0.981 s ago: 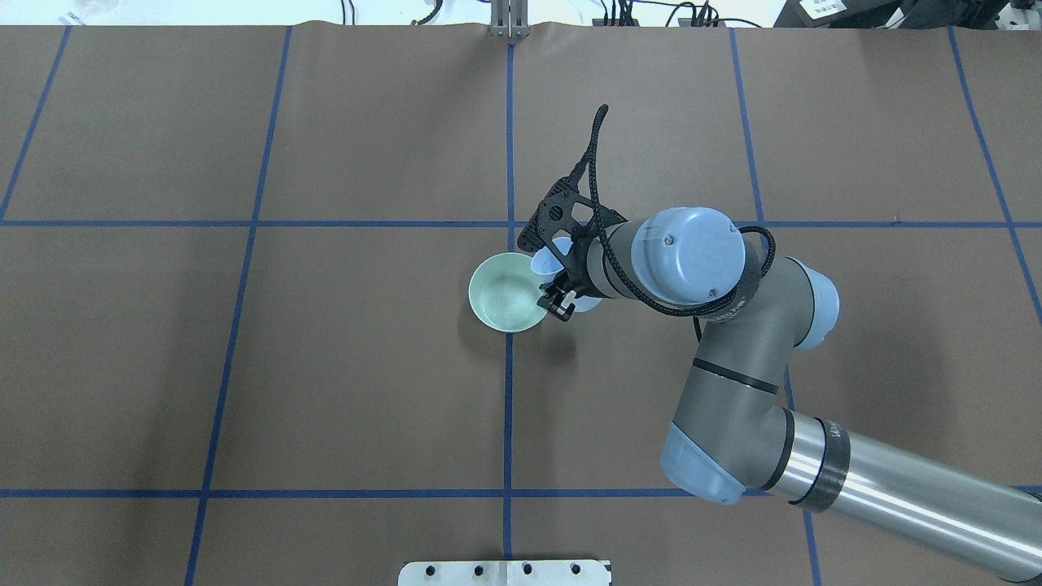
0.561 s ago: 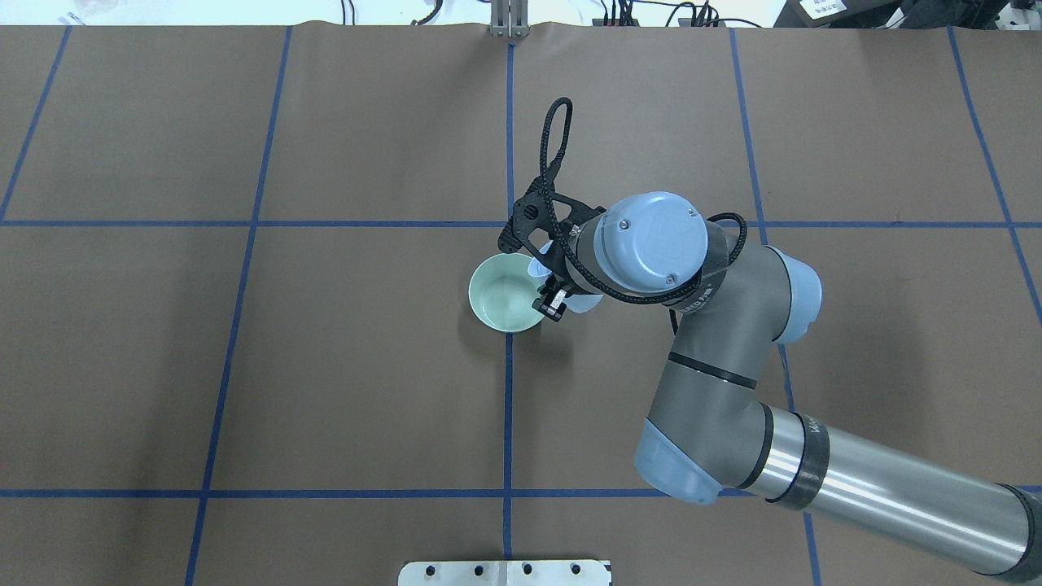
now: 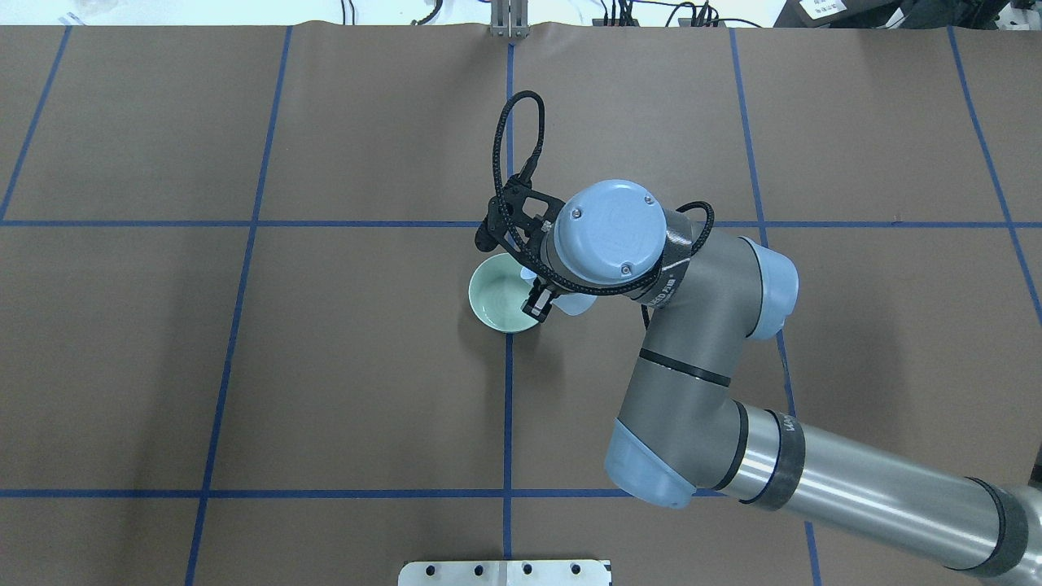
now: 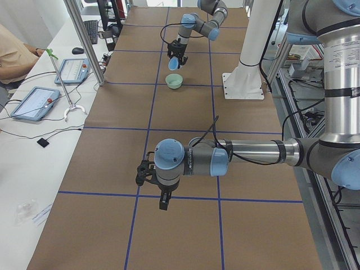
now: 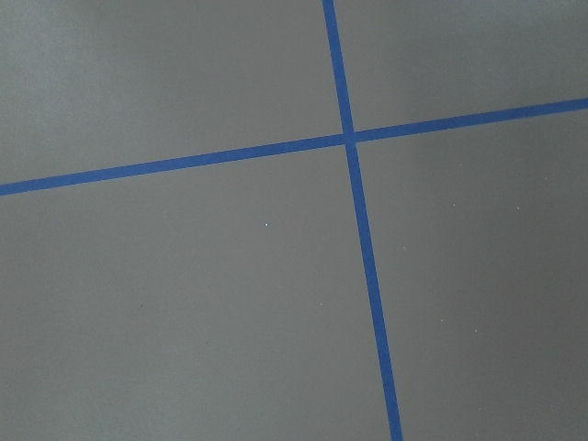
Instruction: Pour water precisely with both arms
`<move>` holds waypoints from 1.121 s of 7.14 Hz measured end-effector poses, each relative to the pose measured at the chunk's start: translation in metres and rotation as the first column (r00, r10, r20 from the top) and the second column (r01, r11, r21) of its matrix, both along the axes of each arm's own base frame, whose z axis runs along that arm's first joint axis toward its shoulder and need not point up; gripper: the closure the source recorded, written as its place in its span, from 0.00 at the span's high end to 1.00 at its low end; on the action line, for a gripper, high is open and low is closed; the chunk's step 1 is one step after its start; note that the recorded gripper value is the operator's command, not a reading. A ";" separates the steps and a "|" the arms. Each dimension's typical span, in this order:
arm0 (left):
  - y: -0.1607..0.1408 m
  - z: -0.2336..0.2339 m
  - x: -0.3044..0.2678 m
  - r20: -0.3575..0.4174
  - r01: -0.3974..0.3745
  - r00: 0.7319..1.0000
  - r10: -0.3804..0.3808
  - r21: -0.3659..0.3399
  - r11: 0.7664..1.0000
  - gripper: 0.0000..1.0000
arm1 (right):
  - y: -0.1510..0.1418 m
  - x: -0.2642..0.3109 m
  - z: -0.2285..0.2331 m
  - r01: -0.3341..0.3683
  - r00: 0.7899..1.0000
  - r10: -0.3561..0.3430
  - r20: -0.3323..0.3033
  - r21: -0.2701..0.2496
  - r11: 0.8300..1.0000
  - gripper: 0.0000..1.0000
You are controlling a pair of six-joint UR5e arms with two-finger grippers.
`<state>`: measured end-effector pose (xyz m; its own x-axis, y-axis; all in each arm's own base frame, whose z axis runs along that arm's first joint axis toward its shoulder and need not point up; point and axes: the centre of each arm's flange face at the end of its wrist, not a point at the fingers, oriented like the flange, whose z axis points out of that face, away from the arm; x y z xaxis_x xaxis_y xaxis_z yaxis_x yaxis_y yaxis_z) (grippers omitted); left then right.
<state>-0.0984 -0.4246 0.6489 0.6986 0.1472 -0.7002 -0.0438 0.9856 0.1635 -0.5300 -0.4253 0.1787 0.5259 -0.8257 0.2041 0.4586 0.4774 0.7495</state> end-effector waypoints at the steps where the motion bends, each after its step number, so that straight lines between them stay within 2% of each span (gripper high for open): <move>1: 0.002 0.002 0.000 0.000 -0.001 1.000 0.001 -0.003 1.000 1.00 | 0.001 -0.002 -0.005 0.002 1.000 -0.003 -0.020 -0.010 1.000 0.00; 3: 0.003 0.002 0.001 0.000 -0.001 1.000 0.001 -0.004 1.000 1.00 | 0.005 -0.006 -0.014 0.008 0.998 -0.010 -0.066 -0.034 0.999 0.00; 8: 0.004 0.003 0.000 -0.001 0.000 1.000 0.000 -0.006 1.000 1.00 | 0.011 -0.011 -0.022 0.018 0.994 -0.024 -0.106 -0.056 0.998 0.00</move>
<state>-0.0979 -0.4210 0.6520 0.6981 0.1434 -0.7015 -0.0441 0.9865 0.1578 -0.5415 -0.4143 0.1571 0.5295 -0.8259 0.1935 0.5450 0.5060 0.6685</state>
